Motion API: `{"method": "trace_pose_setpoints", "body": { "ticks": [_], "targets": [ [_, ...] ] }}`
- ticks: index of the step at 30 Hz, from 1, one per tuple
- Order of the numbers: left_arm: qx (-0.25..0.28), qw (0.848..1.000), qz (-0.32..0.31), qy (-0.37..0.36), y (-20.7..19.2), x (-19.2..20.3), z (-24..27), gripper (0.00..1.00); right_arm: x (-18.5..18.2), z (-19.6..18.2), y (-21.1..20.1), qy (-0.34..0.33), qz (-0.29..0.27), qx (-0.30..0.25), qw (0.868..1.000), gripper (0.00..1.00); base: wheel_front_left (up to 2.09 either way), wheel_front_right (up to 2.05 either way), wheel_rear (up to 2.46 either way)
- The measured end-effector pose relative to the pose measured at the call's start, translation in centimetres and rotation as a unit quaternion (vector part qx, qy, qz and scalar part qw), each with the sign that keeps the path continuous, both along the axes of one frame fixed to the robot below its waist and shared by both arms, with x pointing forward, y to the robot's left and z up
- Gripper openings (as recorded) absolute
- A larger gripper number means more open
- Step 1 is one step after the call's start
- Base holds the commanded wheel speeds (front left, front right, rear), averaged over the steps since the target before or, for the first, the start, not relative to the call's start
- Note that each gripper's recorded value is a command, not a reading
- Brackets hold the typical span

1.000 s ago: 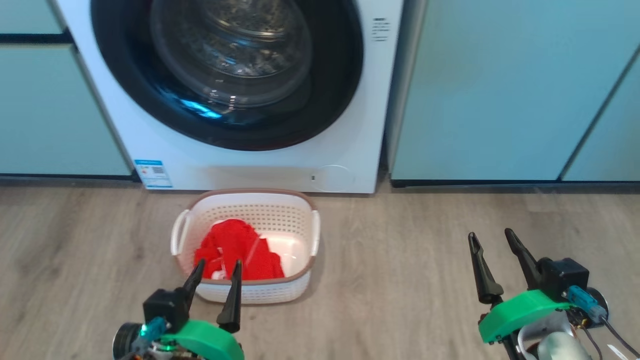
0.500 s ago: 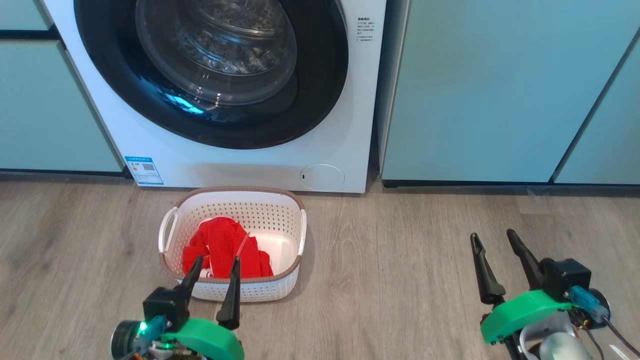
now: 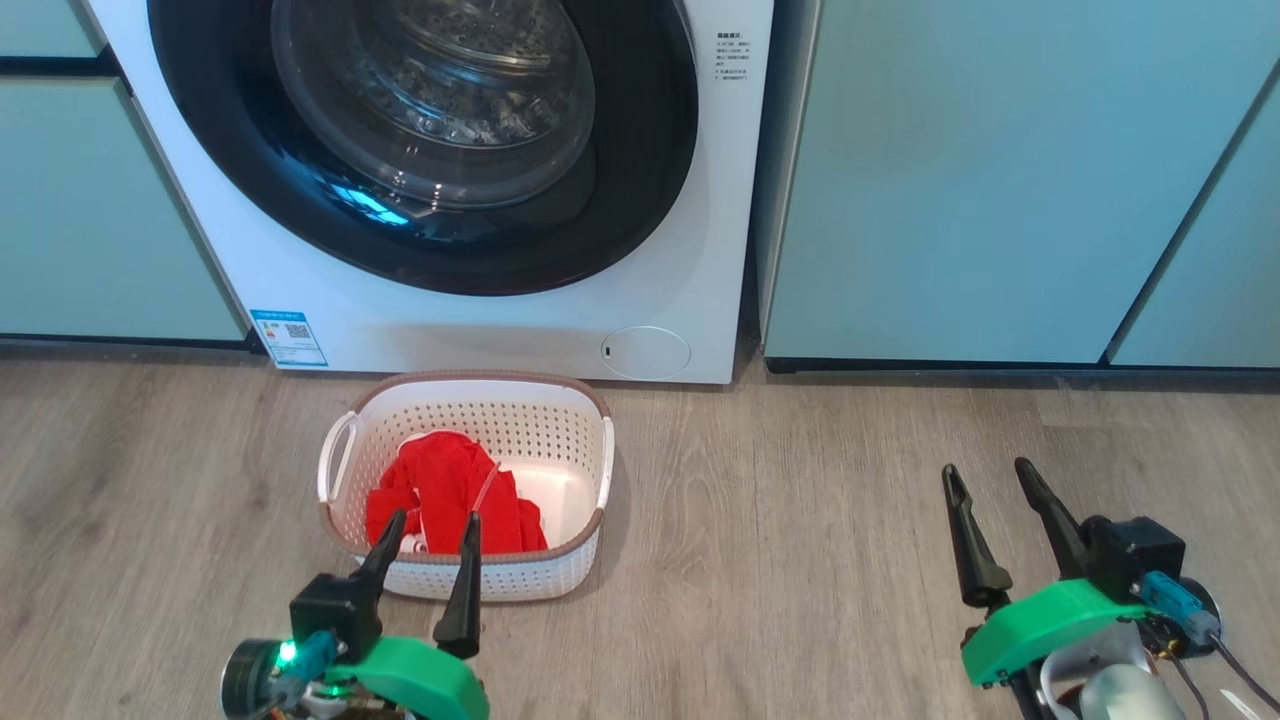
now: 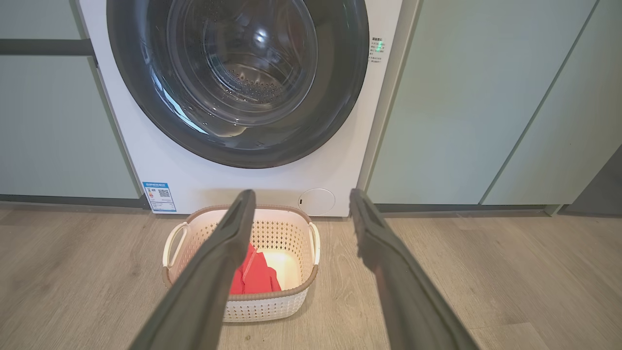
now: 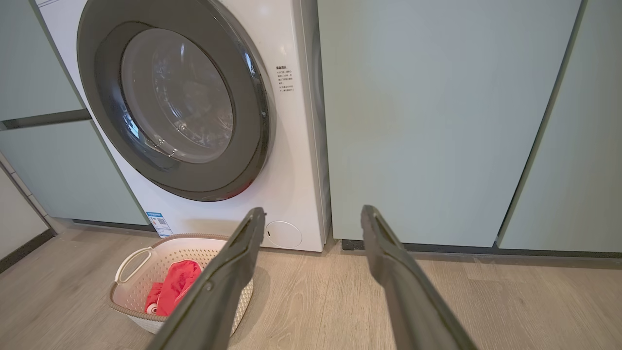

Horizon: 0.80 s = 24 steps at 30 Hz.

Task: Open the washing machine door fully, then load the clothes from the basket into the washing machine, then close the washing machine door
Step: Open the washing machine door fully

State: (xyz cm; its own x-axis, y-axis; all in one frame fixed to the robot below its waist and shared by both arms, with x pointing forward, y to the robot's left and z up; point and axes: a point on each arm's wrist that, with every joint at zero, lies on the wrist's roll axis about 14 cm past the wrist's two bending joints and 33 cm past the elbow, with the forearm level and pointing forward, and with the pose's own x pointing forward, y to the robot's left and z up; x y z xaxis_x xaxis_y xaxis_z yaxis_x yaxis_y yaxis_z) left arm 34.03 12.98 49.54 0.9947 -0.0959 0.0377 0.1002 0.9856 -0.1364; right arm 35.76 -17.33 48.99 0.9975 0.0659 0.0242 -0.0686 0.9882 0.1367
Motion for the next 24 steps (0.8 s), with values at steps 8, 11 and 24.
{"method": "trace_pose_setpoints", "body": {
  "ticks": [8, 11, 24],
  "targets": [
    [0.005, 1.000, 0.003, 0.000, 0.1, 0.1, 0.0, 1.00, 0.1, 0.1, 0.0, -0.001, 0.000, 0.004, 1.000, 1.00, 0.00, 0.00, 0.00],
    [0.005, 1.000, 0.004, 0.002, 0.1, 0.1, -0.1, 1.00, 0.1, 0.0, 0.0, -0.001, 0.000, 0.004, 1.000, 0.79, 0.00, 0.00, 0.00],
    [0.004, 1.000, 0.013, 0.019, 0.7, 0.5, -1.1, 1.00, 2.3, 0.5, 1.2, -0.007, 0.015, 0.024, 1.000, 0.00, 0.00, 0.00, 0.00]
  ]
}}
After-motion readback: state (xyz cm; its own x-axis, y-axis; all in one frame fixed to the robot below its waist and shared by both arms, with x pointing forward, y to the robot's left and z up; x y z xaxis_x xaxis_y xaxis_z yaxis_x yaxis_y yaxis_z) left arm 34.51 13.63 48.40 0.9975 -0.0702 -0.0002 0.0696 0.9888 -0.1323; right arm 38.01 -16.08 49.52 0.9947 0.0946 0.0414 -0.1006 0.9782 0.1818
